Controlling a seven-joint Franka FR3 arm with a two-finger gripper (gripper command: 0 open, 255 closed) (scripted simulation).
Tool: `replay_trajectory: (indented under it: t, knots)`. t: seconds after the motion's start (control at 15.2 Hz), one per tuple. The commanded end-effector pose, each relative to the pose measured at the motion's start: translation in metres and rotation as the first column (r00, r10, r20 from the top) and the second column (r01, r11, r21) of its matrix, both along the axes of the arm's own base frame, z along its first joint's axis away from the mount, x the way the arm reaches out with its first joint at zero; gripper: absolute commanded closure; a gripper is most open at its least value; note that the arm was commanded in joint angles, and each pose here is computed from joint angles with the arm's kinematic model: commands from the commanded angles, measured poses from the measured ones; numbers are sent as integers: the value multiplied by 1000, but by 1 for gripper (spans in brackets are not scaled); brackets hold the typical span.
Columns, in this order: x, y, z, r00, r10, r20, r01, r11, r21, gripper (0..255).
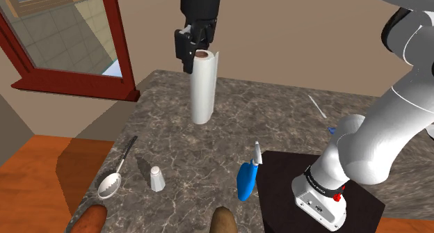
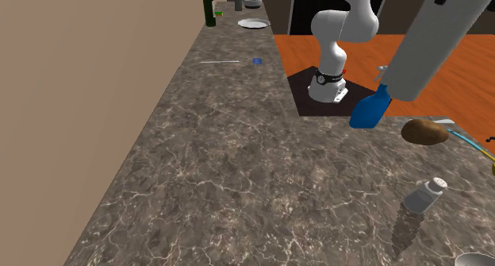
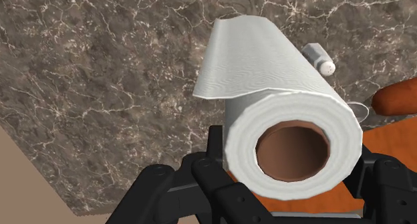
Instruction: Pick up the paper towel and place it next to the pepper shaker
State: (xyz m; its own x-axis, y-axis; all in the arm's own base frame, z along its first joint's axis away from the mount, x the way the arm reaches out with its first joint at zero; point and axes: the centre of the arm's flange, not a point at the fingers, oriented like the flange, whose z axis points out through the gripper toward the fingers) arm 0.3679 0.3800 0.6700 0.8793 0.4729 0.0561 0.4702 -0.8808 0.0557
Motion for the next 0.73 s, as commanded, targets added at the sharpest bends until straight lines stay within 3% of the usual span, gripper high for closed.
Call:
replay_trajectory:
  t: [0.0, 0.4, 0.66]
  knots:
    - [-18, 19, 5, 1000, -2, 0, 2, 1000, 0, 255]
    - [-74, 76, 20, 1000, -2, 0, 2, 1000, 0, 255]
    - [-74, 76, -1, 1000, -2, 0, 2, 1000, 0, 255]
